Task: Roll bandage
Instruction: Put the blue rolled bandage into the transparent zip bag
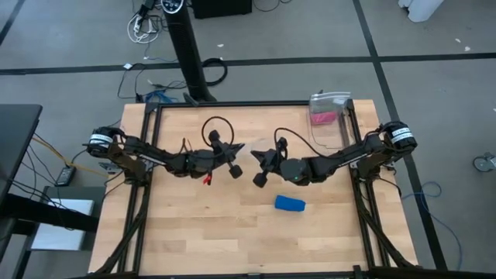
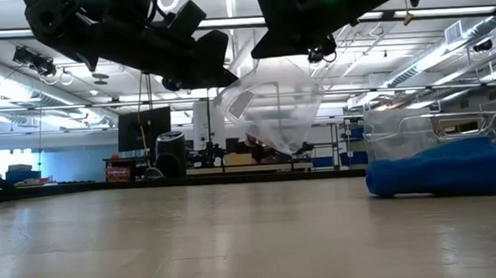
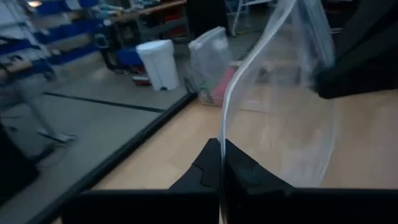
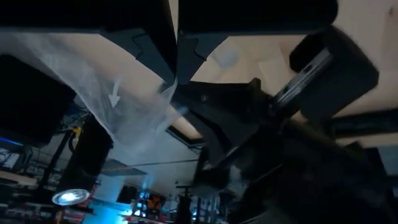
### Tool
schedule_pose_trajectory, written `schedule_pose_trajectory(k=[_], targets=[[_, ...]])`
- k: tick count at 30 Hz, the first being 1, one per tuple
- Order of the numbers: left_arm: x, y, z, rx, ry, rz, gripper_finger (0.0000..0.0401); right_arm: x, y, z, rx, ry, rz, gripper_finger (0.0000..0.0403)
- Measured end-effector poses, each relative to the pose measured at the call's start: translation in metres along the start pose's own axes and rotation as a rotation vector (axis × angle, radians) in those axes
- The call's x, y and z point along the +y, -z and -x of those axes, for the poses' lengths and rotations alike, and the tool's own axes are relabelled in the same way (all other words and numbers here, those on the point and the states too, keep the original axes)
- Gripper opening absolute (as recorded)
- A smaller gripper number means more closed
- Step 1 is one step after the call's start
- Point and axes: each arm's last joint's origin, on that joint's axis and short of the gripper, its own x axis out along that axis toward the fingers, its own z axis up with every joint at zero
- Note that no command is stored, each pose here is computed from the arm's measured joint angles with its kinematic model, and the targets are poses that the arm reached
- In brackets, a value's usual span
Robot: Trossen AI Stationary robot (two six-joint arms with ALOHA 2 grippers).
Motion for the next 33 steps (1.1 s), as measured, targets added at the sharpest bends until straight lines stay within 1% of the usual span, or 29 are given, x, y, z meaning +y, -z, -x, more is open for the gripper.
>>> schedule_pose_trajectory(k=[4, 8, 10, 14, 17, 22, 23, 25, 28, 31, 33], targets=[[0.000, 0.001, -0.002, 0.006, 0.088, 0.022, 0.0018, 0.000, 0.006, 0.000, 0.048, 0.001, 0.015, 0.0001], [-0.001, 0.001, -0.002, 0.002, 0.159, 0.019, 0.0057, -0.001, 0.007, 0.000, 0.056, 0.021, 0.016, 0.0001], [-0.001, 0.002, -0.002, 0.004, 0.167, 0.004, 0.0079, -0.002, 0.006, 0.000, 0.048, 0.049, 0.028, 0.0001], [-0.002, 0.002, -0.002, 0.004, 0.156, -0.038, 0.0124, -0.003, 0.005, 0.000, 0.034, 0.086, 0.038, 0.0001], [-0.004, 0.001, 0.001, 0.001, 0.114, -0.071, 0.0152, -0.004, 0.003, 0.000, 0.015, 0.114, 0.020, 0.0001], [-0.010, -0.003, 0.011, 0.002, 0.014, -0.141, 0.0186, -0.005, 0.001, 0.000, 0.002, 0.151, 0.010, 0.0000], [-0.012, -0.004, 0.015, 0.004, 0.004, -0.153, 0.0191, -0.005, 0.001, 0.000, -0.001, 0.158, 0.006, 0.0000], [-0.018, -0.005, 0.020, 0.007, 0.021, -0.165, 0.0199, -0.005, -0.001, 0.001, -0.019, 0.172, -0.012, 0.0000], [-0.029, 0.004, 0.030, 0.063, 0.055, -0.226, 0.0208, -0.005, -0.008, 0.001, -0.066, 0.179, -0.047, 0.0000], [-0.032, 0.017, 0.039, 0.081, 0.076, -0.191, 0.0214, -0.005, -0.017, 0.002, -0.131, 0.177, -0.087, 0.0000], [-0.028, 0.031, 0.047, 0.077, 0.049, -0.162, 0.0215, -0.006, -0.023, 0.003, -0.178, 0.177, -0.126, 0.0000]])
